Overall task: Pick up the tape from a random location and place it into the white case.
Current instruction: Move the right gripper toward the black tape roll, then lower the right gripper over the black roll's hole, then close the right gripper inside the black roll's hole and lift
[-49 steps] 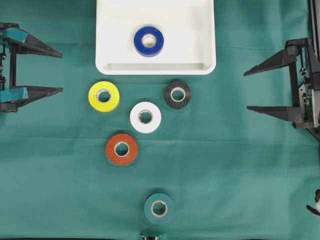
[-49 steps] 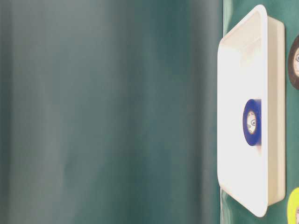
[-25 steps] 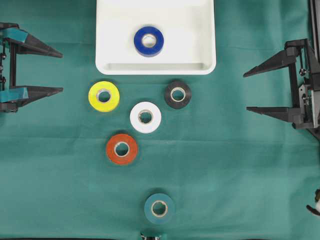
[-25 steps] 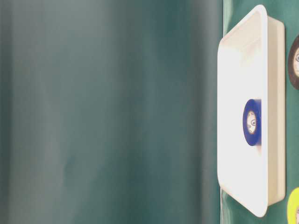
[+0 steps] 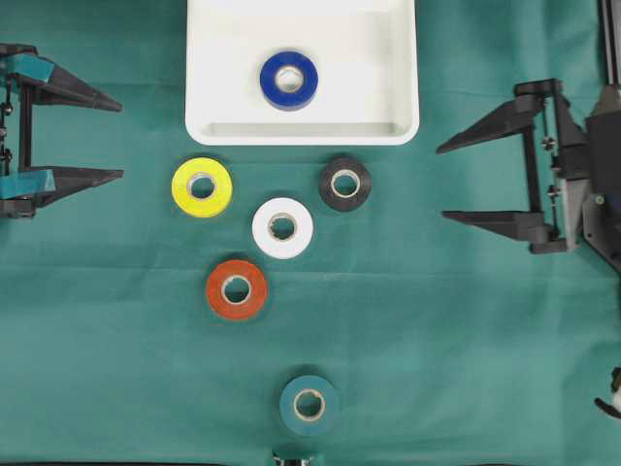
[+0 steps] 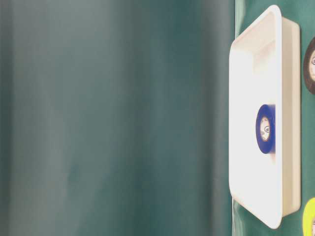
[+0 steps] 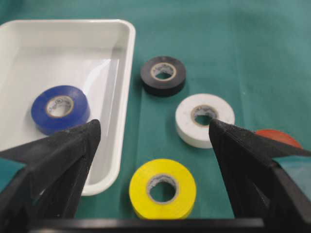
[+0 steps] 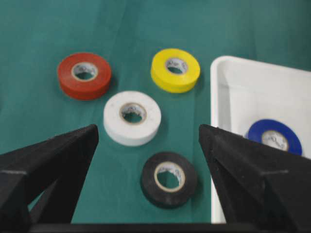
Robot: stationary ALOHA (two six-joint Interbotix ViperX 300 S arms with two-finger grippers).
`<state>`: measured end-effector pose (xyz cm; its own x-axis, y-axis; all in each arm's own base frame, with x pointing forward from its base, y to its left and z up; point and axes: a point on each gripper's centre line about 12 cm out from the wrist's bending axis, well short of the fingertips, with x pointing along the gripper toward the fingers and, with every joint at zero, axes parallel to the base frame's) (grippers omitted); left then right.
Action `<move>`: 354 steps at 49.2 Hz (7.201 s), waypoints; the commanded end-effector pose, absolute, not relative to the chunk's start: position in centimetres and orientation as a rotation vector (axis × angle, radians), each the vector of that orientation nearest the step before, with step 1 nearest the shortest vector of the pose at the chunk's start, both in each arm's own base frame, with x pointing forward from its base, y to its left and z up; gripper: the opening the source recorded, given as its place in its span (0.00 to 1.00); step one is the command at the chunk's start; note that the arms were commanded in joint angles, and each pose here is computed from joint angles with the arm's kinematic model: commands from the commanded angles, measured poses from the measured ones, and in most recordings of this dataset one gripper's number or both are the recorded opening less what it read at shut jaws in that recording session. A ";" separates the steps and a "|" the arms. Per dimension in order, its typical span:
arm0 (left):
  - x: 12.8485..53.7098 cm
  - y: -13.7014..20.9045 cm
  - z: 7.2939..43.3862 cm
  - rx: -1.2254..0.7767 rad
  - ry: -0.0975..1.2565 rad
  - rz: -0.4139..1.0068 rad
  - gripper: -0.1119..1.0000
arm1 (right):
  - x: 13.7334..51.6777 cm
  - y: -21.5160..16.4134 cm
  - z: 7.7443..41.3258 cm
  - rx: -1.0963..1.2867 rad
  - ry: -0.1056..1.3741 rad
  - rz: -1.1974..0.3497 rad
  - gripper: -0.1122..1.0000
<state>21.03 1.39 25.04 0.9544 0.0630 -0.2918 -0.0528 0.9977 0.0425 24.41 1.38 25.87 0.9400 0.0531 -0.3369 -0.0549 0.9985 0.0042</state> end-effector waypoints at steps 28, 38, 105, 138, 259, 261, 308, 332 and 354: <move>21.3 1.4 25.5 0.029 0.277 0.060 0.99 | 32.6 0.4 27.4 -0.003 0.325 0.012 0.93; 21.3 1.4 25.5 0.029 0.277 0.062 0.99 | 34.5 0.0 27.1 -0.004 0.341 0.002 0.93; 21.3 1.4 25.5 0.029 0.277 0.062 0.99 | 37.3 -0.2 24.7 0.075 0.915 -0.047 0.93; 21.4 1.3 25.6 0.022 0.275 0.055 0.99 | 37.4 -0.2 24.5 0.072 1.059 -0.058 0.93; 21.4 1.3 25.5 0.022 0.278 0.055 0.99 | 38.9 -0.7 11.1 0.127 1.153 -0.102 0.93; 21.4 1.3 25.5 0.022 0.277 0.055 0.99 | 38.8 -0.8 11.1 0.133 1.154 -0.107 0.93; 21.4 1.3 25.5 0.022 0.278 0.055 0.99 | 38.9 -0.8 11.1 0.140 1.154 -0.113 0.33; 21.4 1.3 25.5 0.022 0.277 0.055 0.99 | 39.0 -0.8 12.2 0.139 1.148 -0.113 0.33; 21.3 1.3 25.5 0.022 0.278 0.055 0.99 | 38.9 -0.2 19.3 0.132 1.112 -0.100 0.32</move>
<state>21.12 1.30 25.03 0.9556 0.0586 -0.2888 -0.0519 0.9982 0.0308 38.56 -0.27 16.33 0.3855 -0.0142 -0.9226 0.1502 0.9875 0.0476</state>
